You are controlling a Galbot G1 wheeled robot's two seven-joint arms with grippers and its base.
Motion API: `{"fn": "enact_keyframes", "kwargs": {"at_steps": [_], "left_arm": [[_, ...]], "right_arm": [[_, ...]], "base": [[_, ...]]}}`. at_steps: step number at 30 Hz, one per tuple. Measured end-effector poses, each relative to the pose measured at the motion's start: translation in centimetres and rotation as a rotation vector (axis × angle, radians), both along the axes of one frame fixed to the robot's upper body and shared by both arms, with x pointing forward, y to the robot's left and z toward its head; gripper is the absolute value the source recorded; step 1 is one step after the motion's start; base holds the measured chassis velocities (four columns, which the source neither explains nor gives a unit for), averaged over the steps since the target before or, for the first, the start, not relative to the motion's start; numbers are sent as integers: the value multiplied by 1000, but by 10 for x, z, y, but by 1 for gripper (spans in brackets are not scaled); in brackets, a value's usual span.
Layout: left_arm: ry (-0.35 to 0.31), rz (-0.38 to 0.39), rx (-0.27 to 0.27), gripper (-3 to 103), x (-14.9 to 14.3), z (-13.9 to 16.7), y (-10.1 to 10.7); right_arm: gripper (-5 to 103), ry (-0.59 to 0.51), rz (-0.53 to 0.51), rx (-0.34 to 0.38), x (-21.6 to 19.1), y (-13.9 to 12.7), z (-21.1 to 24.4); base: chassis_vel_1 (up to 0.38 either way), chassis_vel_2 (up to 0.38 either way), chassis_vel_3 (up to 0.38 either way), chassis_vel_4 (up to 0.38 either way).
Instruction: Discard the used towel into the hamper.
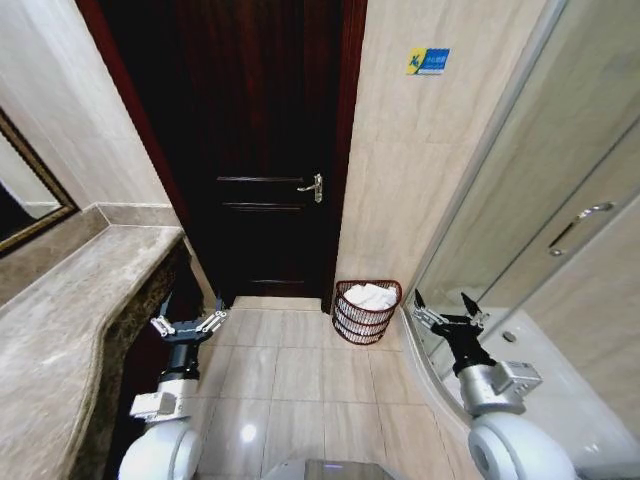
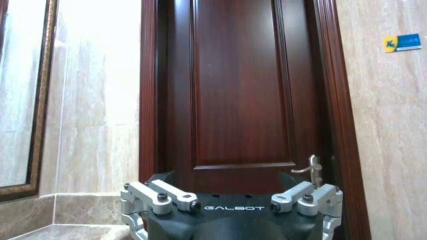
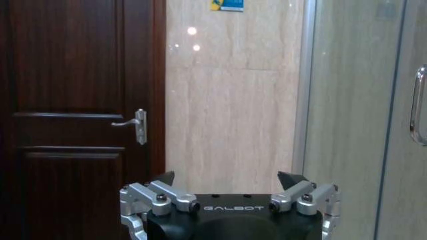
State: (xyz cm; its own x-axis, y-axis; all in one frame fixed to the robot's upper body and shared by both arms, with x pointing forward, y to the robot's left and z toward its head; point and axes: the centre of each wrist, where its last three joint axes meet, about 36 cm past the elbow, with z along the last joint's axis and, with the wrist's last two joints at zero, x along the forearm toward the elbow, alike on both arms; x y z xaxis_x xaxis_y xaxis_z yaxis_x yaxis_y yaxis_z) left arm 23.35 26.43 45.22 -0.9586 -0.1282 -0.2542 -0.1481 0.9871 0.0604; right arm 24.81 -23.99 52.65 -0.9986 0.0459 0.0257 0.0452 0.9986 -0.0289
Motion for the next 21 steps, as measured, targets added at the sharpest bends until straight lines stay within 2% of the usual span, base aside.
{"fn": "enact_keyframes", "kwargs": {"at_steps": [7,21], "left_arm": [[16,9,9,100,-2,-4,7],[17,9,7,100,-3,-9,8]], "right_arm": [[100,11,14,-4,-1,5,-2],[100,45,2,4,-6,7,-6]], "base": [[148,-137,-140,152],[139,-151,-129,149]]}}
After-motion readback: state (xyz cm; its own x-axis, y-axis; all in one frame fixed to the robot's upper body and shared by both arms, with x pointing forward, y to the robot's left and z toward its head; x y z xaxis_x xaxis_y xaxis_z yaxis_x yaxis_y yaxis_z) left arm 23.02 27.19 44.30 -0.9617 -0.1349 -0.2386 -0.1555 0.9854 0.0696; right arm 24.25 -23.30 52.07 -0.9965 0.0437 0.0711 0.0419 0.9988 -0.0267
